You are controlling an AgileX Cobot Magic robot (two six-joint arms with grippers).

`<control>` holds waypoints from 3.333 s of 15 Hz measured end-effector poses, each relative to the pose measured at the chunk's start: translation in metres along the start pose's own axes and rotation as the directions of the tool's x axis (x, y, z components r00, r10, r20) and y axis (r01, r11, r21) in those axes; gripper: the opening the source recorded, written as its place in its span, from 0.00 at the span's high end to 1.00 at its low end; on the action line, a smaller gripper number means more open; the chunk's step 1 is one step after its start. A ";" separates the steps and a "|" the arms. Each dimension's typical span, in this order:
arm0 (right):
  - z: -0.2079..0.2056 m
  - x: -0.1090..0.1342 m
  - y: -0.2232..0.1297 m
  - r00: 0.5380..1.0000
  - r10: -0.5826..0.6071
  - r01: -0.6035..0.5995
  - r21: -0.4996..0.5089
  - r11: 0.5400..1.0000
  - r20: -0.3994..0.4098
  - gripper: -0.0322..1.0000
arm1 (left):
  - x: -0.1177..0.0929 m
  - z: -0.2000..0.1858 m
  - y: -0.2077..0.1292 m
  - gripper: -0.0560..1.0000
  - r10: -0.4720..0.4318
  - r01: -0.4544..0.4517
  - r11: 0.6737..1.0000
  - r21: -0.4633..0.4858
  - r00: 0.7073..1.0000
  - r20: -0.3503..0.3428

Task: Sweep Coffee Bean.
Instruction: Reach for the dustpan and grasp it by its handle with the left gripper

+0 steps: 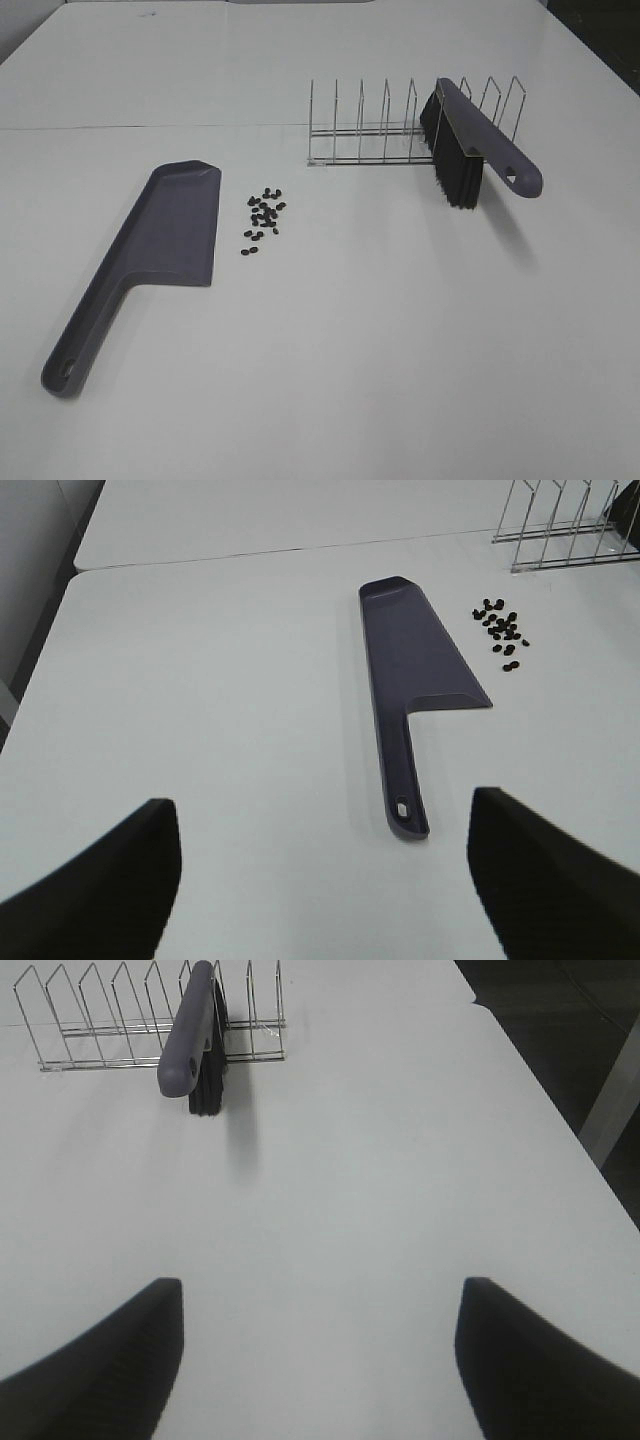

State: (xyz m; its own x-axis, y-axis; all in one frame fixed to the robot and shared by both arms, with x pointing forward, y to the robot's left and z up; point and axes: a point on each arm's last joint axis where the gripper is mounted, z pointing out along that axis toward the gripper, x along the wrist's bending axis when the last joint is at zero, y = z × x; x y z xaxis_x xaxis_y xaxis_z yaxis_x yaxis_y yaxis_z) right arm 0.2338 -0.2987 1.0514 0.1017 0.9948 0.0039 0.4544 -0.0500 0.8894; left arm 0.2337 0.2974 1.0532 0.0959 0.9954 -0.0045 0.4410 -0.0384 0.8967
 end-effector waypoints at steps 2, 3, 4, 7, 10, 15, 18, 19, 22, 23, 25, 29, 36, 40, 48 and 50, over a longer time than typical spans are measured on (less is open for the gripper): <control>0.000 0.000 0.000 1.000 0.000 0.000 0.000 1.000 0.000 0.32 | 0.000 0.000 0.000 0.24 0.000 0.000 1.000 0.000 1.000 0.000; 0.000 0.000 0.000 1.000 0.000 0.000 0.000 1.000 0.000 0.32 | 0.000 0.000 0.000 0.24 0.000 0.000 1.000 0.000 1.000 0.000; 0.000 0.000 0.000 1.000 0.000 0.000 0.000 1.000 0.000 0.32 | 0.000 0.000 0.000 0.24 0.000 0.000 1.000 0.000 1.000 0.000; 0.000 0.000 0.000 1.000 0.000 0.000 0.000 1.000 0.000 0.32 | 0.000 0.000 0.000 0.24 0.000 0.000 1.000 0.000 1.000 0.000; 0.000 0.000 0.000 1.000 0.000 0.000 0.000 1.000 0.000 0.32 | 0.000 0.000 0.000 0.24 0.000 0.000 1.000 0.000 1.000 0.000; 0.000 0.000 0.000 1.000 0.000 0.000 0.000 1.000 0.000 0.32 | 0.000 0.000 0.000 0.24 0.000 0.000 1.000 0.000 1.000 0.000; 0.000 0.000 0.000 1.000 0.000 0.000 0.000 1.000 0.000 0.32 | 0.000 0.000 0.000 0.24 0.000 0.000 1.000 0.000 1.000 0.000; 0.000 0.000 0.000 1.000 0.000 0.000 0.000 1.000 0.000 0.32 | 0.000 0.000 0.000 0.24 0.000 0.000 1.000 0.000 1.000 0.000; 0.000 0.000 0.000 1.000 0.000 0.000 0.000 1.000 0.000 0.32 | 0.000 0.000 0.000 0.24 0.000 0.000 1.000 0.000 1.000 0.000; 0.000 0.000 0.000 1.000 0.000 0.000 0.000 1.000 0.000 0.32 | 0.000 0.000 0.000 0.24 0.000 0.000 1.000 0.000 1.000 0.000; 0.000 0.000 0.000 1.000 0.000 0.000 0.000 1.000 0.000 0.32 | 0.000 0.000 0.000 0.24 0.000 0.000 1.000 0.000 1.000 -0.001; 0.000 0.000 0.000 1.000 0.000 0.000 0.000 1.000 0.000 0.32 | 0.001 0.007 0.030 0.24 -0.068 0.068 0.997 -0.022 0.998 -0.003; 0.000 0.000 0.000 1.000 0.000 0.000 0.000 1.000 0.000 0.32 | -0.002 0.120 0.083 0.24 -0.219 0.185 0.865 0.466 0.976 0.019; 0.000 0.000 0.000 1.000 0.000 0.000 0.000 1.000 0.000 0.32 | -0.001 0.194 0.096 0.24 -0.245 0.191 0.751 0.632 0.969 -0.001; 0.000 0.000 0.000 1.000 0.000 0.000 0.000 1.000 0.000 0.32 | -0.035 0.330 0.055 0.21 -0.164 0.053 0.501 0.864 0.986 0.034; 0.000 0.000 0.000 1.000 0.000 0.000 0.000 1.000 0.000 0.32 | -0.042 0.345 0.036 0.21 -0.142 0.036 0.457 0.889 0.989 0.033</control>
State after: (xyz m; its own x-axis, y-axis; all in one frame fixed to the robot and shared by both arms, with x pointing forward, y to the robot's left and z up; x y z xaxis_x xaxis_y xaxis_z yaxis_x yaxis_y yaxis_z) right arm 0.2338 -0.2987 1.0514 0.1017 0.9948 0.0039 0.4544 -0.0500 0.8894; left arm 0.5537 0.2236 0.9332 0.0617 0.9873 -0.1466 0.9981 -0.0600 0.0159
